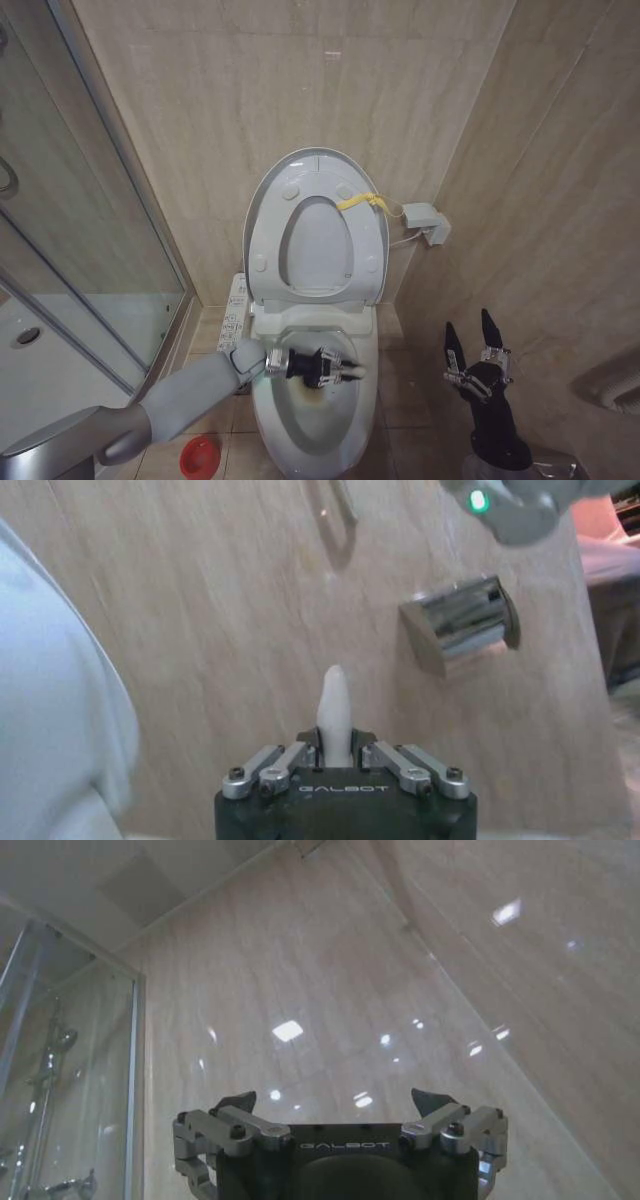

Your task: Open the toilet lid, clean the toilet bowl with a toilet brush, close the toilet lid, and flush.

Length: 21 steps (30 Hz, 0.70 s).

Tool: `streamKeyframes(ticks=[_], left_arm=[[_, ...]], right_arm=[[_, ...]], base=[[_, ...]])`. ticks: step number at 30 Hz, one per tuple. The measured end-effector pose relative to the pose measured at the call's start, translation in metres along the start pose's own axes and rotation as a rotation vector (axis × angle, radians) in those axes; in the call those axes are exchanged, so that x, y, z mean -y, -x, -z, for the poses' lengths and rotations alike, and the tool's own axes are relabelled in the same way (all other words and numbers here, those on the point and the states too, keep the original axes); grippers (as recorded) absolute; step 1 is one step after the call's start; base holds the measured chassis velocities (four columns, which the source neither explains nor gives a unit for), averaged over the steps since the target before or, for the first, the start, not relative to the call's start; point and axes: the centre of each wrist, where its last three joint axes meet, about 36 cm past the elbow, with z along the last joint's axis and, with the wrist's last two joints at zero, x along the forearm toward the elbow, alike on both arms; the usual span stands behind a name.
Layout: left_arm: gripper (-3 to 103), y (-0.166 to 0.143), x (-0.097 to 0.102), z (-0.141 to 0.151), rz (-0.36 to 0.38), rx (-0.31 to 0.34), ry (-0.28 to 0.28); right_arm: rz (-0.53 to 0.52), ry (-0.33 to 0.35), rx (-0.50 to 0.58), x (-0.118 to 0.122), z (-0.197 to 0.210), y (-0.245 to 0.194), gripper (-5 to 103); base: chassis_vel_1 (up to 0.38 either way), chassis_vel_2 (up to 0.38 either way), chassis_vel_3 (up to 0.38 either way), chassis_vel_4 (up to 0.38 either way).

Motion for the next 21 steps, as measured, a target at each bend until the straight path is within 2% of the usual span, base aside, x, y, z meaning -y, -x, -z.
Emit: streamKeyframes(ticks=[3, 5, 6, 8, 10, 12, 13, 14, 15, 17, 19, 21], left_arm=[[20, -0.016, 0.001, -0.001, -0.002, -0.028, 0.001], [20, -0.039, 0.016, -0.015, -0.014, -0.088, -0.023], [20, -0.039, 0.016, -0.015, -0.014, -0.088, -0.023], [20, -0.048, 0.029, -0.024, -0.015, -0.111, -0.048], [20, -0.047, 0.029, -0.023, -0.014, -0.106, -0.047], [20, -0.019, 0.02, -0.01, -0.004, -0.04, -0.029], [20, 0.003, 0.01, 0.002, 0.015, 0.018, -0.013], [20, 0.003, 0.01, 0.002, 0.015, 0.018, -0.013], [20, 0.02, 0.002, 0.013, 0.027, 0.065, -0.002], [20, 0.039, -0.008, 0.024, 0.031, 0.112, 0.007], [20, 0.041, -0.009, 0.024, 0.023, 0.113, 0.006], [20, 0.024, 0.003, 0.009, -0.002, 0.055, -0.019]], right_arm=[[-0.001, 0.004, -0.001, 0.0, -0.002, 0.0, 100], [0.001, 0.01, -0.001, -0.003, -0.003, -0.001, 100], [0.001, 0.01, -0.001, -0.003, -0.003, -0.001, 100], [0.004, 0.011, 0.002, -0.004, -0.002, 0.001, 100], [0.005, 0.011, 0.002, -0.004, -0.001, 0.001, 100], [0.005, 0.009, 0.002, -0.004, -0.001, 0.001, 100], [0.005, 0.008, 0.003, -0.003, -0.001, 0.001, 100], [0.005, 0.008, 0.003, -0.003, -0.001, 0.001, 100], [0.005, 0.007, 0.005, -0.003, -0.001, 0.002, 100], [0.003, 0.006, 0.004, 0.0, -0.003, 0.003, 100], [0.002, 0.006, 0.001, 0.001, -0.004, 0.002, 100], [0.0, 0.002, -0.005, 0.002, -0.003, 0.0, 100]], base=[[0.0, 0.0, 0.0, 0.0], [0.0, 0.0, 0.0, 0.0], [0.0, 0.0, 0.0, 0.0], [0.0, 0.0, 0.0, 0.0], [0.0, 0.0, 0.0, 0.0], [0.0, 0.0, 0.0, 0.0], [0.0, 0.0, 0.0, 0.0], [0.0, 0.0, 0.0, 0.0], [0.0, 0.0, 0.0, 0.0], [-0.028, -0.016, -0.003, -0.019], [-0.056, 0.0, 0.002, -0.037], [0.0, 0.0, 0.0, 0.0]])
